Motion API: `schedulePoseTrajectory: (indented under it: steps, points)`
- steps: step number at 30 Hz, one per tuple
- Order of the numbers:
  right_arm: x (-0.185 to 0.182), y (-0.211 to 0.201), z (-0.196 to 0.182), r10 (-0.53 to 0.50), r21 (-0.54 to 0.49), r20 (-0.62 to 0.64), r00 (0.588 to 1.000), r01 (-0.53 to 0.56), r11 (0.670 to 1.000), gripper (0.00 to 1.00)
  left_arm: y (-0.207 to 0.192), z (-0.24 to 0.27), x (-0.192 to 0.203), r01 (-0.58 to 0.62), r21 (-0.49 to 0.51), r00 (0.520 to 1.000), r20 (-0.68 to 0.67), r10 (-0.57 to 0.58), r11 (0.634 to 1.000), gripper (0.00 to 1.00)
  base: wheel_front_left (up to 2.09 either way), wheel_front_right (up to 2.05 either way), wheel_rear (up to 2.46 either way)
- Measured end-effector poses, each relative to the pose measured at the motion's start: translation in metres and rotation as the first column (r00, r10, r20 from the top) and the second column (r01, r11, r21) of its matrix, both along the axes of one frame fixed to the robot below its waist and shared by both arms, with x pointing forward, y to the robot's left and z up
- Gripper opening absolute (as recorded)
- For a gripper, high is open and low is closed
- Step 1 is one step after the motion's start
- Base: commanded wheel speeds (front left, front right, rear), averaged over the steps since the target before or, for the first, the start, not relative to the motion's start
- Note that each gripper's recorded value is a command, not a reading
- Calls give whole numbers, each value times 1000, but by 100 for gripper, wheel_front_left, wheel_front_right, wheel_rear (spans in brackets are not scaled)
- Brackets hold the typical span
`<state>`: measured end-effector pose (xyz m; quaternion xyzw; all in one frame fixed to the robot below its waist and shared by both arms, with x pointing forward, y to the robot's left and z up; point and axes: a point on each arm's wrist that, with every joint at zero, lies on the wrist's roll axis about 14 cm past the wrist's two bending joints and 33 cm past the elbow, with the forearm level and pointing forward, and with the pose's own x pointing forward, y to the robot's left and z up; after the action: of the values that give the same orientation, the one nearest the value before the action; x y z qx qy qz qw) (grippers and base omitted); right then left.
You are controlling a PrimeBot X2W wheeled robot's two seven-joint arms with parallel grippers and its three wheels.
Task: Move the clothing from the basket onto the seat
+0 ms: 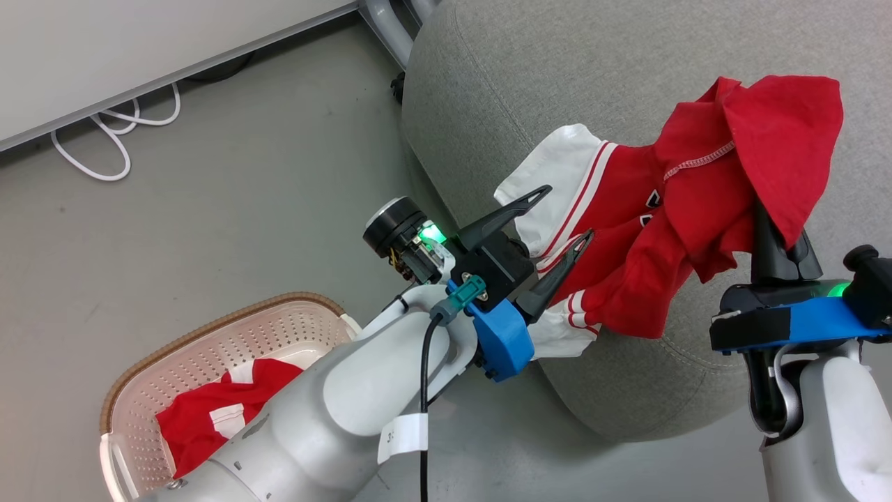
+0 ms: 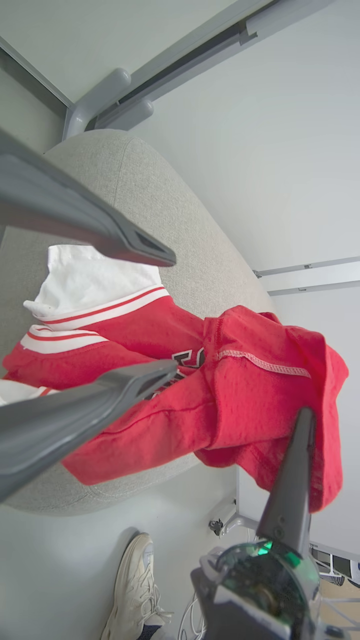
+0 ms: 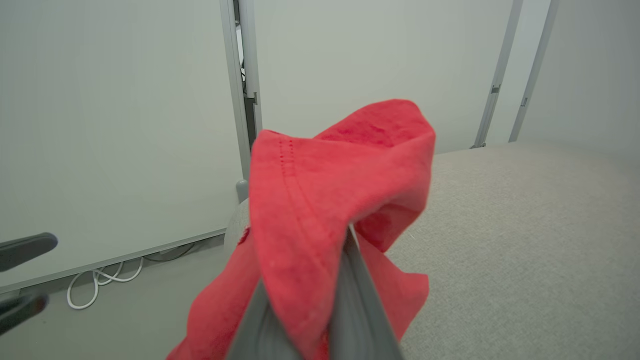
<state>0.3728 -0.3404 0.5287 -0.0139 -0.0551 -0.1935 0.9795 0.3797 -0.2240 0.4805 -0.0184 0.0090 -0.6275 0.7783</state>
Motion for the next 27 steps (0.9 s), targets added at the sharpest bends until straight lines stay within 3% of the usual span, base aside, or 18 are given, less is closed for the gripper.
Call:
schedulePoseTrajectory:
  steps: [7,13,22,27]
  points:
    - [27,-3,34,25,-83,69,997,-19,996,0,0,0,13,-31,-19,1000,-1,31,999,100,0,0,0]
    - [63,-28,84,24,-210,154,988,8,978,0,0,-5,35,-52,-43,999,8,53,998,100,0,0,0]
    - [109,-86,167,-35,-407,294,955,159,899,0,3,-48,81,-75,-37,997,5,76,996,100,0,0,0]
    - [126,-117,173,-88,-476,282,955,219,851,0,4,-82,95,-79,-28,997,-25,78,997,100,0,0,0]
